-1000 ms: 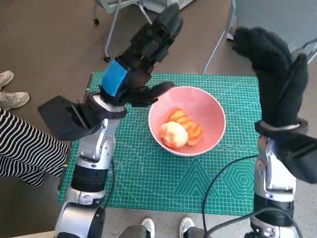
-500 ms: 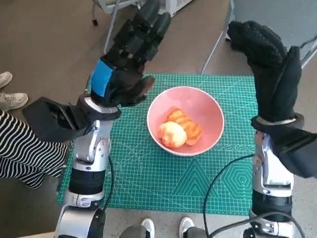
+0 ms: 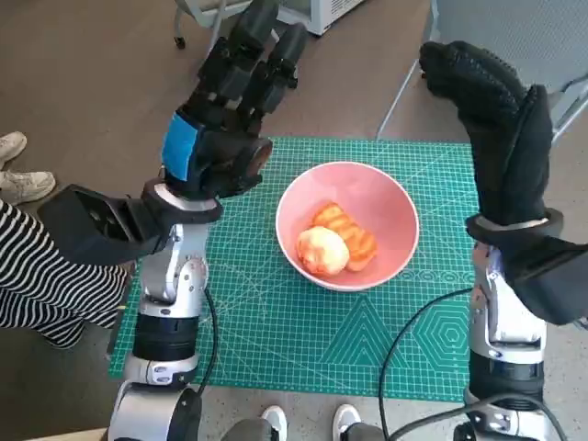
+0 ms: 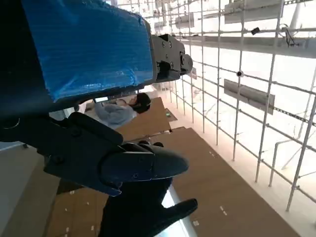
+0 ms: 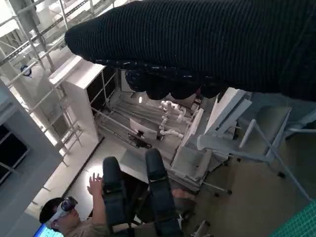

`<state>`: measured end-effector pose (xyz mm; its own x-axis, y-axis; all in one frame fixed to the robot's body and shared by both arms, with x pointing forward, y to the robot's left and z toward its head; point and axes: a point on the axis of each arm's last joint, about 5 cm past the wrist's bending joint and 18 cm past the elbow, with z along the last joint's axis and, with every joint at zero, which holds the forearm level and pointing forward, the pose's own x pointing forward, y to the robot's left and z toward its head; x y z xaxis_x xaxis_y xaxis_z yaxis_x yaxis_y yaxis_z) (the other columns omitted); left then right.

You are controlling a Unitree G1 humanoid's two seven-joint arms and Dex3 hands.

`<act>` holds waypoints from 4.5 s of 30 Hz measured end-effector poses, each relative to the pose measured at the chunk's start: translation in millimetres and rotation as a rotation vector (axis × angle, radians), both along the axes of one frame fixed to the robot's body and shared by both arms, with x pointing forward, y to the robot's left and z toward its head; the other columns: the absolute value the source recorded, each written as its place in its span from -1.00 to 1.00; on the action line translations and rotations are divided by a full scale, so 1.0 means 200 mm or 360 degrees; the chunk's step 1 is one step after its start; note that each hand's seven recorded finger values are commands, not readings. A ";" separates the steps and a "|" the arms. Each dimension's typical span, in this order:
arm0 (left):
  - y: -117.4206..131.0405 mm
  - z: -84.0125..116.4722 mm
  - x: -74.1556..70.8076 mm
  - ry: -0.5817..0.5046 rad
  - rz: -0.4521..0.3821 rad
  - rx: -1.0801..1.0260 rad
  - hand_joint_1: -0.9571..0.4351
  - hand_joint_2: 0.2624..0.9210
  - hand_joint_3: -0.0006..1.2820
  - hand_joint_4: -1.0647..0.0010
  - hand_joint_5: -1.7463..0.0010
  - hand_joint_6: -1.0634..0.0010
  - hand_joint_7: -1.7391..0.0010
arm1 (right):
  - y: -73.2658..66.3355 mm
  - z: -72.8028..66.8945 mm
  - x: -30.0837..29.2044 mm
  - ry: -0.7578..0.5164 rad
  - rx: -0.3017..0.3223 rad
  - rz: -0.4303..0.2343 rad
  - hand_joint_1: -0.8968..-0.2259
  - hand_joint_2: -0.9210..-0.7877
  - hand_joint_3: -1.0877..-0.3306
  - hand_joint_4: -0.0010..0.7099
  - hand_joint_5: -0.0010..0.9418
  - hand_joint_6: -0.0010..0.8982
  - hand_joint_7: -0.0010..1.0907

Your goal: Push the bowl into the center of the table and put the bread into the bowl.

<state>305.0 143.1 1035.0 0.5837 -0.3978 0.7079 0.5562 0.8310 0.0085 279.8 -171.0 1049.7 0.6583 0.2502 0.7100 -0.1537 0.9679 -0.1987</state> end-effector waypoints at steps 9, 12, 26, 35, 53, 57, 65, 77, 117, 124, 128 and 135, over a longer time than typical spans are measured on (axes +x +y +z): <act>0.01 -0.01 0.00 -0.0007 0.0013 0.0017 -0.67 1.00 -0.43 0.64 0.99 1.00 0.42 | 0.00 0.00 0.001 0.0003 -0.0006 0.0006 -0.51 -1.00 -0.05 -0.36 -1.00 -0.80 -0.05; 0.01 -0.01 0.00 -0.0013 0.0026 0.0033 -0.67 1.00 -0.41 0.64 0.99 1.00 0.42 | 0.00 0.00 0.001 0.0004 -0.0007 0.0007 -0.49 -1.00 -0.06 -0.38 -1.00 -0.81 -0.05; 0.03 -0.04 -0.04 -0.0030 0.0073 0.0125 -0.63 1.00 -0.36 0.70 1.00 1.00 0.49 | 0.02 -0.02 0.000 0.0015 -0.0001 0.0023 -0.51 -1.00 -0.07 -0.43 -1.00 -0.85 -0.04; 0.05 -0.04 -0.05 -0.0047 0.0120 0.0168 -0.58 1.00 -0.42 0.70 1.00 1.00 0.45 | 0.02 -0.03 0.001 0.0018 0.0004 0.0021 -0.49 -1.00 -0.07 -0.43 -0.99 -0.87 -0.03; 0.04 -0.05 -0.10 -0.0030 0.0171 0.0161 -0.49 1.00 -0.54 0.71 1.00 1.00 0.34 | 0.02 -0.04 -0.004 0.0034 0.0013 0.0022 -0.48 -1.00 -0.09 -0.38 -0.98 -0.83 -0.01; 0.04 -0.05 -0.11 -0.0029 0.0178 0.0159 -0.47 0.99 -0.56 0.72 1.00 1.00 0.34 | 0.02 -0.04 -0.005 0.0036 0.0013 0.0022 -0.48 -1.00 -0.09 -0.38 -0.98 -0.83 -0.01; 0.03 -0.05 -0.11 -0.0012 0.0189 0.0164 -0.45 1.00 -0.59 0.71 1.00 1.00 0.30 | 0.02 -0.05 -0.016 0.0042 0.0008 0.0020 -0.48 -1.00 -0.10 -0.38 -0.99 -0.84 -0.01; 0.03 -0.05 -0.12 -0.0008 0.0211 0.0193 -0.41 1.00 -0.60 0.70 0.99 1.00 0.28 | 0.01 -0.06 -0.025 0.0048 0.0004 0.0014 -0.50 -1.00 -0.10 -0.39 -0.99 -0.85 0.00; 0.04 -0.06 -0.13 0.0036 0.0281 0.0248 0.13 0.80 -0.21 0.65 0.90 1.00 0.15 | 0.03 -0.08 -0.014 0.0092 0.0012 0.0018 -0.48 -1.00 -0.05 -0.40 -1.00 -0.83 0.06; 0.05 -0.06 -0.13 0.0035 0.0285 0.0252 0.13 0.78 -0.20 0.66 0.89 1.00 0.16 | 0.03 -0.09 -0.012 0.0097 0.0015 0.0019 -0.49 -1.00 -0.05 -0.40 -0.99 -0.83 0.07; 0.05 -0.06 -0.13 0.0035 0.0286 0.0254 0.14 0.77 -0.19 0.66 0.89 1.00 0.15 | 0.03 -0.09 -0.010 0.0101 0.0017 0.0019 -0.49 -1.00 -0.05 -0.39 -0.99 -0.84 0.07; 0.05 -0.06 -0.13 0.0034 0.0287 0.0256 0.14 0.76 -0.18 0.67 0.88 1.00 0.15 | 0.03 -0.10 -0.006 0.0104 0.0030 0.0026 -0.46 -1.00 -0.04 -0.39 -0.99 -0.84 0.08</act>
